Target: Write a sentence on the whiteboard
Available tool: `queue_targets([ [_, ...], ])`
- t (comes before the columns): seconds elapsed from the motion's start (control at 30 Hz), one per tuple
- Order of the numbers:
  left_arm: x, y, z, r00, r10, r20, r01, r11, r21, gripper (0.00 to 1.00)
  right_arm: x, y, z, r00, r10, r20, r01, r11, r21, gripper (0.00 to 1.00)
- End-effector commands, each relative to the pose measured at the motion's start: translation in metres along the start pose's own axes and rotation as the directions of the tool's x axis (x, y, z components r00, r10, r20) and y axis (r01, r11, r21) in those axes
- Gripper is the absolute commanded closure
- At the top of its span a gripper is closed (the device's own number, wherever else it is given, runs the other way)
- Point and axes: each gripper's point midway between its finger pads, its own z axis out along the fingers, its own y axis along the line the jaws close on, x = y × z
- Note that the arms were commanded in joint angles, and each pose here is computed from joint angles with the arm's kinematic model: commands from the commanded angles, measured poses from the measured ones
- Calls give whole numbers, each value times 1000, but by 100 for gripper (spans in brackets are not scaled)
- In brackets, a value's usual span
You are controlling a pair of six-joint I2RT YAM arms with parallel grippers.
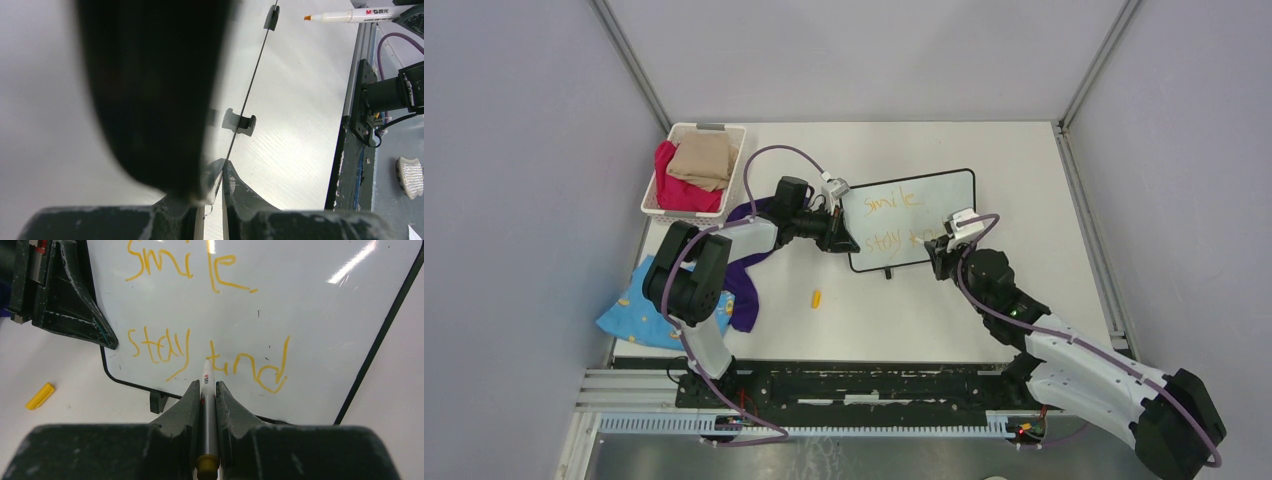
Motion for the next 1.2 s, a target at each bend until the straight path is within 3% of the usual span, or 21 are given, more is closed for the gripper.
queue_targets([
  [0.0, 76, 21, 8, 973, -88, -215, 59, 989, -136, 98, -35, -3, 5, 995, 20, 102, -24, 999, 35, 100],
  [0.17, 75, 21, 8, 973, -86, -214, 58, 989, -136, 98, -33, -13, 7, 994, 32, 103, -42, 994, 97, 100],
  [1.17, 77, 22, 9, 971, -93, -220, 64, 989, -136, 98, -33, -14, 24, 994, 24, 106, -37, 992, 124, 100],
])
